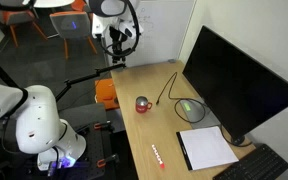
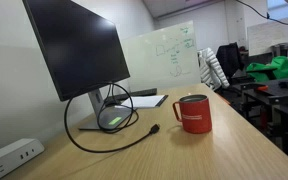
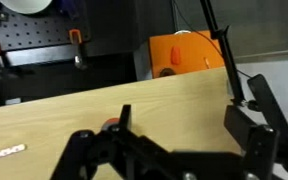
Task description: Put the marker in the mug
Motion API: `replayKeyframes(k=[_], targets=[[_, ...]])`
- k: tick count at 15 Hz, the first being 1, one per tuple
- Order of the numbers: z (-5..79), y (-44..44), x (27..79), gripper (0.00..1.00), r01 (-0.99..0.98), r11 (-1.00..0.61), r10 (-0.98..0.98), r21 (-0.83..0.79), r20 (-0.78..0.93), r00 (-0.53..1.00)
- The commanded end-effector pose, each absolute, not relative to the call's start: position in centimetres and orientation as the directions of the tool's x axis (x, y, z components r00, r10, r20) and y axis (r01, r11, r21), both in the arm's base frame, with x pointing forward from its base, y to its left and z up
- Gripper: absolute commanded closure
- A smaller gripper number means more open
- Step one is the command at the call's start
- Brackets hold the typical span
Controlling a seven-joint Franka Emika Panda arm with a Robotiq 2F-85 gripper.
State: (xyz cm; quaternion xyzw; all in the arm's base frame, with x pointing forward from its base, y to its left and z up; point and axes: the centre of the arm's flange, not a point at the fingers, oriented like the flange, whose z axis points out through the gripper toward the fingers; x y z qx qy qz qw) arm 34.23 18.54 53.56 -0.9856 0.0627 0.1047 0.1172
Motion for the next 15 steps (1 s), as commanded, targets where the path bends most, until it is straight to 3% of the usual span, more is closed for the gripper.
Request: replayKeyframes(k=[1, 5, 10, 15], targets=[[53.6, 18.5, 34.2, 0.0, -0.148, -0.965, -0.099, -0.218, -0.221, 0.97], [53.2, 18.4, 34.8, 0.0, -0.133, -0.971, -0.093, -0.2, -0.196, 0.976], [51.7, 16.8, 37.3, 0.0, 0.086, -0.995, 0.09, -0.044, -0.095, 0.991], [48.0, 13.3, 41.0, 0.0, 0.316, -0.937, 0.303, 0.151, -0.102, 0.947]])
